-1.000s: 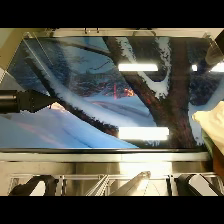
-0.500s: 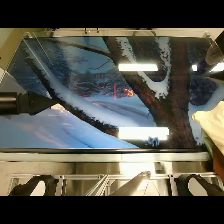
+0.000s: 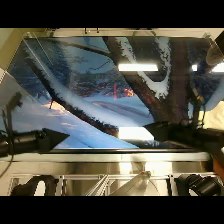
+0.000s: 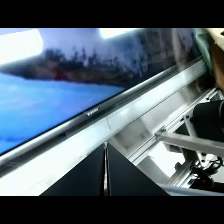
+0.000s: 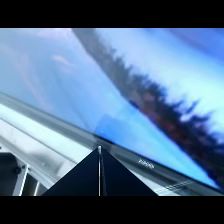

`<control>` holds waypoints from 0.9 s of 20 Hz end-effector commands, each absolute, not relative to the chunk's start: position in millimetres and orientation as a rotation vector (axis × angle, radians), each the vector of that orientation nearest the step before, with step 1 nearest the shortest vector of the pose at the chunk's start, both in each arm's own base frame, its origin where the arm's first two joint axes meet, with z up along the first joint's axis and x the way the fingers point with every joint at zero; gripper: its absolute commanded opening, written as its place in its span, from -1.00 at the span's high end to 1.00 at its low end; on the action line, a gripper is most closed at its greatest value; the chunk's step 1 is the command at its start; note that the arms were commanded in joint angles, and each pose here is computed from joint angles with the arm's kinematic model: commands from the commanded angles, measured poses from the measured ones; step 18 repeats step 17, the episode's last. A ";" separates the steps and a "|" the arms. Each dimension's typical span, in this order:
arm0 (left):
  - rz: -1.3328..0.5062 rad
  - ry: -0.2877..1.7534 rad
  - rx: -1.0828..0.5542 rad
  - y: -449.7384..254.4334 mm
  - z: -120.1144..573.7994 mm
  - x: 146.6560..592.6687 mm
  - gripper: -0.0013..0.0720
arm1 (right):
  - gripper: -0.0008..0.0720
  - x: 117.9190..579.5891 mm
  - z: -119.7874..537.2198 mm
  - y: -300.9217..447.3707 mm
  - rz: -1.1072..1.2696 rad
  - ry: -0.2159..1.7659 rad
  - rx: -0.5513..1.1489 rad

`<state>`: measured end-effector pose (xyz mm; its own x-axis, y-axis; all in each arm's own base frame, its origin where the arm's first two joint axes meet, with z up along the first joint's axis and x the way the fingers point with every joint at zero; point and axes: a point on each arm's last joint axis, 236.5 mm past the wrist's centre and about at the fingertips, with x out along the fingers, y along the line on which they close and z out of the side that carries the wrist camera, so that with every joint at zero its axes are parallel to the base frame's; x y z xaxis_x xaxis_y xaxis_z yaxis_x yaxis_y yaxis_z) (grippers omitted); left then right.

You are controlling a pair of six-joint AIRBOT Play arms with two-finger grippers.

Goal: Fold the shirts.

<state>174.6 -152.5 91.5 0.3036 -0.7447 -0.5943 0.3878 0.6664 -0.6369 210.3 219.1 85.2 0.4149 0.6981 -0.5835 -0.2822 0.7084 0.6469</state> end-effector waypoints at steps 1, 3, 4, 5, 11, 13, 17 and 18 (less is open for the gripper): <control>-0.767 1.016 -0.423 -154.7 70.2 161.6 0.92 | 0.91 206.9 64.4 227.5 0.645 0.943 0.518; -0.780 1.023 -0.423 -156.9 70.0 160.2 0.92 | 0.91 207.6 66.5 227.5 0.647 0.935 0.520; -0.792 1.039 -0.425 -158.9 68.2 159.1 0.92 | 0.91 207.6 66.2 227.5 0.646 0.936 0.520; -0.806 1.060 -0.428 -161.2 65.8 157.6 0.92 | 0.91 207.3 66.0 227.6 0.646 0.938 0.521; -0.864 1.123 -0.419 -177.8 53.6 159.5 0.93 | 0.91 205.8 64.7 227.5 0.647 0.946 0.518; -0.876 1.119 -0.405 -183.2 52.1 160.9 0.93 | 0.91 205.9 64.8 227.6 0.647 0.945 0.519; -0.903 1.109 -0.378 -190.8 52.4 158.3 0.93 | 0.91 205.8 64.7 227.5 0.647 0.946 0.518; -0.903 1.109 -0.378 -190.8 52.4 158.3 0.93 | 0.91 205.8 64.7 227.5 0.647 0.946 0.518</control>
